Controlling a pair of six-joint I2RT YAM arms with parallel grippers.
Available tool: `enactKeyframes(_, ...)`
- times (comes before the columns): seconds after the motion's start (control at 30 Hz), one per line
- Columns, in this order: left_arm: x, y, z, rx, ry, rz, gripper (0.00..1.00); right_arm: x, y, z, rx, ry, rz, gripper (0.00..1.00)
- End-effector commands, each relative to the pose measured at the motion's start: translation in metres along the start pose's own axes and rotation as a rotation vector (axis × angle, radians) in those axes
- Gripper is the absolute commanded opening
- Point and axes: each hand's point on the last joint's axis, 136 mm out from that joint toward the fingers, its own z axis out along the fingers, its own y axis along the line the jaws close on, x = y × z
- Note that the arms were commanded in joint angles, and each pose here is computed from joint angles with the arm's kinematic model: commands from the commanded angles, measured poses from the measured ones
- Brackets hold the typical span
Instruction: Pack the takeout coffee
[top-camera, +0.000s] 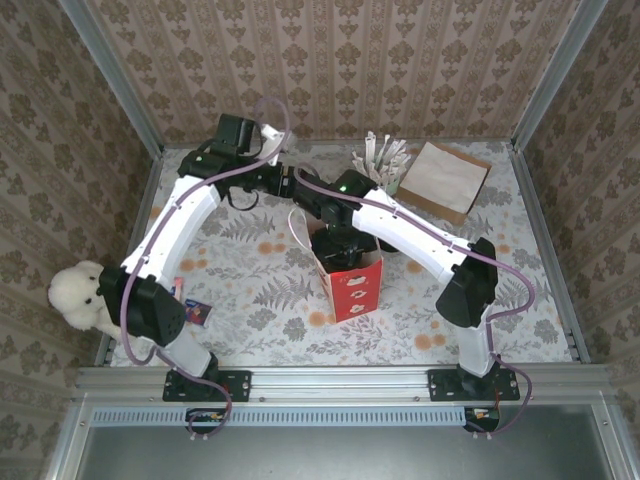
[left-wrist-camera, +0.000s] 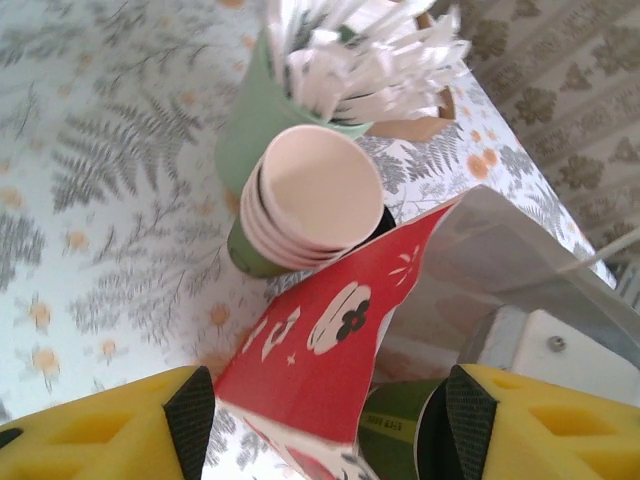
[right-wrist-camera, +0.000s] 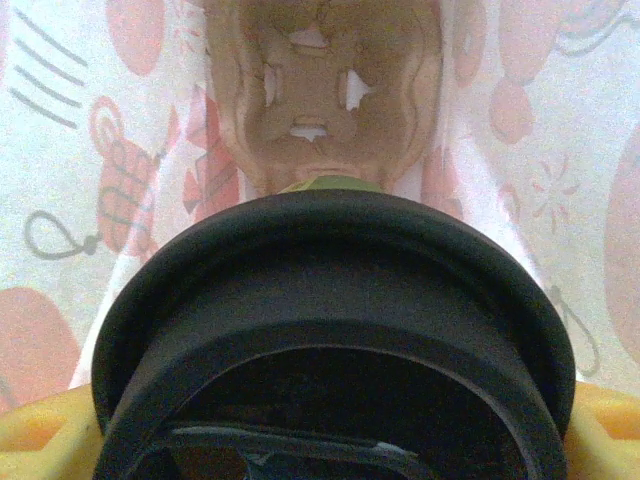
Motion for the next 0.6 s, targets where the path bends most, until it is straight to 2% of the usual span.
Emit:
enactKeyframes(0.0, -0.008, -0.019, 0.007, 0.148, 0.001, 0.211, 0.66, 0.010, 0.001, 0.004, -0.004, 0.018, 0.025, 0.53)
enactKeyframes(0.23, -0.002, -0.029, 0.022, 0.226, 0.088, 0.351, 0.64, 0.011, 0.001, 0.008, -0.012, 0.005, 0.022, 0.53)
enactKeyframes(0.47, 0.004, -0.026, 0.036, 0.256, 0.151, 0.403, 0.60, 0.015, 0.002, 0.013, -0.010, 0.013, 0.024, 0.53)
enactKeyframes(0.57, 0.010, -0.038, 0.045, 0.291, 0.183, 0.437, 0.58, 0.015, 0.002, 0.014, -0.011, 0.012, 0.022, 0.53)
